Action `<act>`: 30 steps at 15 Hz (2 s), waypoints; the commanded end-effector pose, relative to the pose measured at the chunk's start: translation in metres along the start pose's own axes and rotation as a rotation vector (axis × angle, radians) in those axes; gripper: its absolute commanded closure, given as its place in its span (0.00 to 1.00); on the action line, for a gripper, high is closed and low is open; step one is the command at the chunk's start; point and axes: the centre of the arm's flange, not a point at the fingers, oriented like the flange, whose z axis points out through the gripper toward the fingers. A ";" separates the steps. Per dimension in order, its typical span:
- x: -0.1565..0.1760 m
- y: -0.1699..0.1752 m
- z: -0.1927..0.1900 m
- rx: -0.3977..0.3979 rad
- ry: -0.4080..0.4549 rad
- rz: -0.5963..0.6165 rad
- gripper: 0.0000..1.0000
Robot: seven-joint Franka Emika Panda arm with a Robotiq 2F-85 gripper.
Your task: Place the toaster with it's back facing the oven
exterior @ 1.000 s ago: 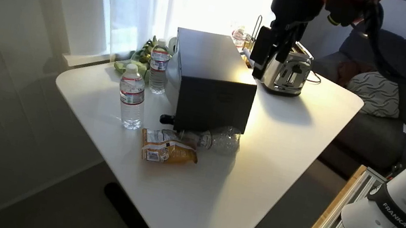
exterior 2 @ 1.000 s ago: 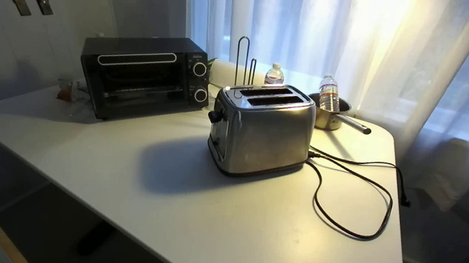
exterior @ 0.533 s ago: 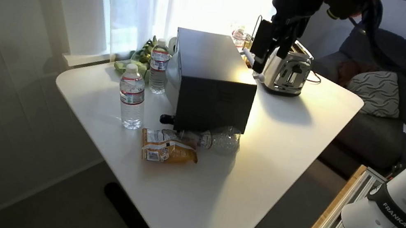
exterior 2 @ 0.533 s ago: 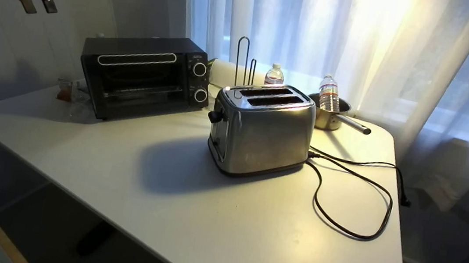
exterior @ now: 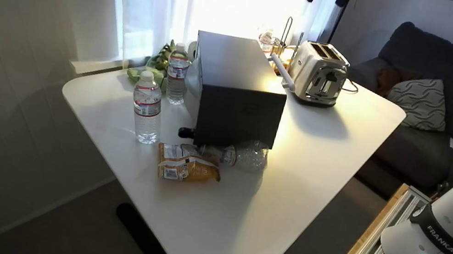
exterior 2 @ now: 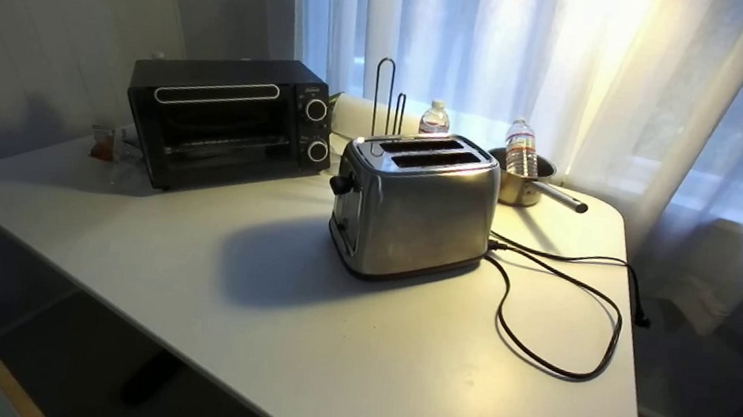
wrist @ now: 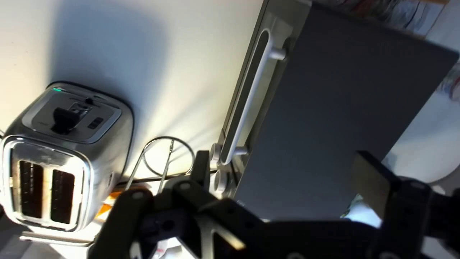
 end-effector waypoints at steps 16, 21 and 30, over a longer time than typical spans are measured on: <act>0.062 0.289 0.049 -0.141 -0.029 0.290 0.00; 0.078 0.333 0.092 -0.195 0.026 0.384 0.00; 0.086 0.333 0.101 -0.159 0.019 0.384 0.00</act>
